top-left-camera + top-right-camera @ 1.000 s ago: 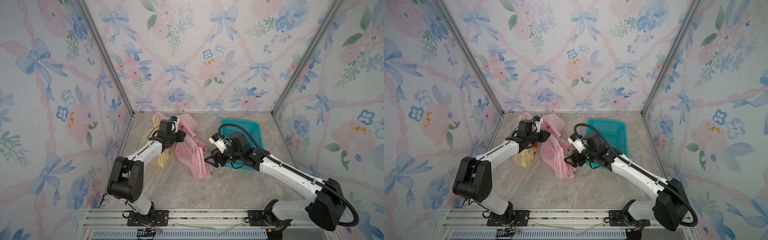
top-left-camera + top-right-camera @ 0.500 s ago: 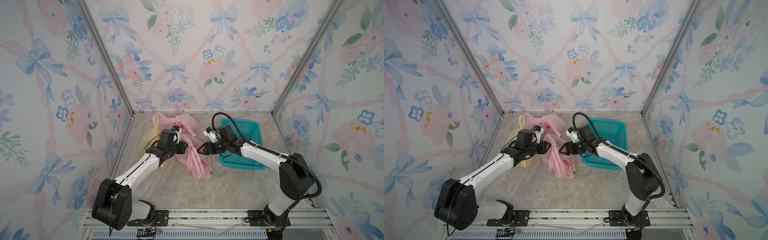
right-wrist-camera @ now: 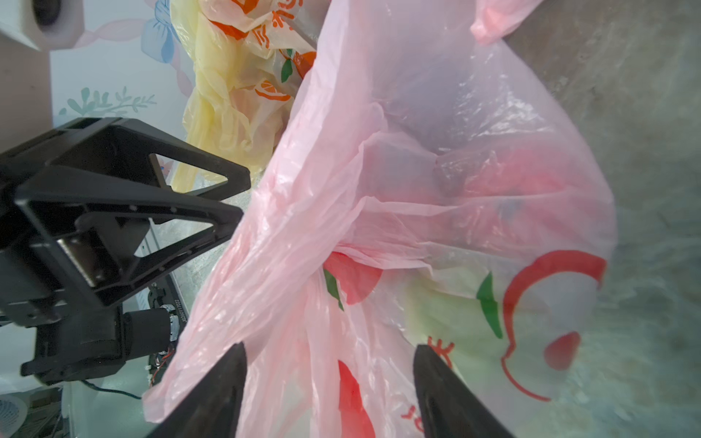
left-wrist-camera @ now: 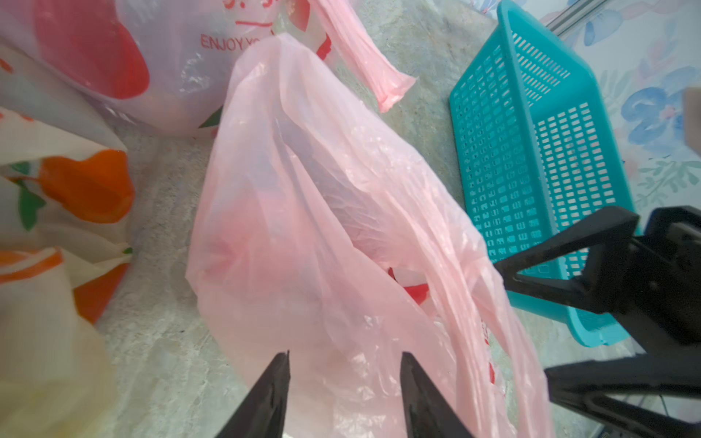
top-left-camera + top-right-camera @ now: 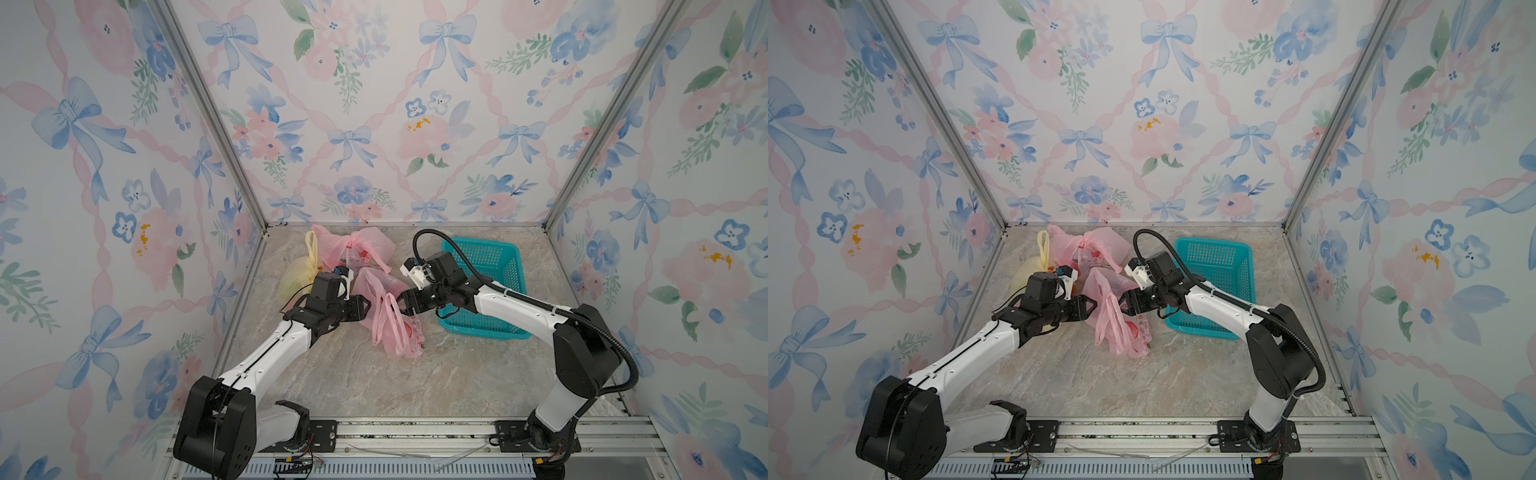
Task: Untie the knot of a plastic bag & take out the apple
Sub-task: Untie the plastic bag at the center of the board.
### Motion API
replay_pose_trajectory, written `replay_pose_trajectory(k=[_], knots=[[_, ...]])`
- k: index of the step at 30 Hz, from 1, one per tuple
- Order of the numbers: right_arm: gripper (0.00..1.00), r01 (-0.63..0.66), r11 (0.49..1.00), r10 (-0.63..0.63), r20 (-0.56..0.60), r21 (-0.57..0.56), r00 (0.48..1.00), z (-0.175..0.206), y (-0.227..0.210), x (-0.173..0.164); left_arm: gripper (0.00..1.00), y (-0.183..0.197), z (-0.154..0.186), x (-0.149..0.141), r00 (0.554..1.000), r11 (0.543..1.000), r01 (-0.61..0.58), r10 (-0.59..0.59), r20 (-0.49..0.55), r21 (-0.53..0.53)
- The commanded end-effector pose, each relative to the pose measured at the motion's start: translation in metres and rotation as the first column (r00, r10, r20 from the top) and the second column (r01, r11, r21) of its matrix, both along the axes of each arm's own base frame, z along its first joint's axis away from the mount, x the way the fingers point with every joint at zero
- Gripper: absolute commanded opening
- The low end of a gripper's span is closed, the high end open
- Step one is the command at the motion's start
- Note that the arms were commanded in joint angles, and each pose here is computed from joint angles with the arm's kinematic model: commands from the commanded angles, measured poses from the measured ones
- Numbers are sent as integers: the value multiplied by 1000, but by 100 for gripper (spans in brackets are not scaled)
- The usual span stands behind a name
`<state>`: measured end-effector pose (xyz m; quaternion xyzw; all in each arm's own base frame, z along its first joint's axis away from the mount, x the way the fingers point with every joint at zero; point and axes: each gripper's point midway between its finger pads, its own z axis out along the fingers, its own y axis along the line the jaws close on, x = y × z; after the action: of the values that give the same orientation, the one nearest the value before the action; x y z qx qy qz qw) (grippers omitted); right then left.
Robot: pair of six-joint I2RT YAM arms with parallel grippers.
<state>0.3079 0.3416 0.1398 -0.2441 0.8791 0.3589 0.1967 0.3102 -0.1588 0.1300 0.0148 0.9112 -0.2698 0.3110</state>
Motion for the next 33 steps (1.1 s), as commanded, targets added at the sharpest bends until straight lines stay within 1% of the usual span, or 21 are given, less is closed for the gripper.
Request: replay_pose_trajectory(k=[1,4,6,8,9,12,15,19,23,24,25,26,28,30,31,32,33], knots=[[73,-10,1000,10,51,-5,999,7,-11,3,52,-16,10,0,999,995,44,-42,19,-88],[74,-11,1000,12,106,-7,994,20,-19,3,53,-17,9,1,999,995,39,-37,17,-89],[76,22,998,-14,134,-58,991,24,-29,7,56,-17,9,2,999,995,35,-33,18,-96],[75,15,990,2,118,-141,993,16,-37,8,56,-22,11,2,999,993,49,-47,22,-109],[75,0,983,19,98,-184,995,6,-38,7,56,-25,12,2,998,992,60,-58,22,-109],[75,-53,968,70,61,-246,996,-10,-32,2,57,-35,10,1,996,991,84,-84,13,-108],[75,-106,949,127,52,-297,991,-19,-22,-6,57,-41,2,-2,995,990,100,-102,-13,-102],[76,-146,942,171,55,-303,984,-23,-6,-11,58,-47,-4,-6,993,989,115,-118,-29,-94],[76,-184,946,205,53,-269,977,-21,11,-16,58,-49,-9,-8,991,989,121,-125,-42,-85],[76,-194,944,215,54,-266,975,-21,16,-18,57,-53,2,-1,992,988,125,-127,-18,-91],[76,-201,942,223,52,-269,973,-22,19,-19,55,-53,-2,-1,991,988,126,-129,-27,-89],[76,-206,939,228,51,-276,972,-24,22,-19,47,-53,-6,-2,991,988,128,-131,-39,-87],[74,-206,933,229,44,-295,973,-30,25,-18,30,-54,-15,-3,988,988,136,-141,-63,-80],[69,-196,932,216,32,-304,976,-36,26,-15,12,-54,-24,-3,986,987,140,-146,-83,-73],[66,-194,932,212,28,-306,977,-38,27,-14,4,-54,-27,-4,985,988,142,-147,-89,-69],[61,-187,932,204,22,-310,979,-40,27,-13,0,-52,-30,-3,985,988,138,-144,-92,-67],[56,-183,931,199,21,-316,980,-41,26,-11,0,-51,-30,-2,986,988,137,-143,-88,-69]])
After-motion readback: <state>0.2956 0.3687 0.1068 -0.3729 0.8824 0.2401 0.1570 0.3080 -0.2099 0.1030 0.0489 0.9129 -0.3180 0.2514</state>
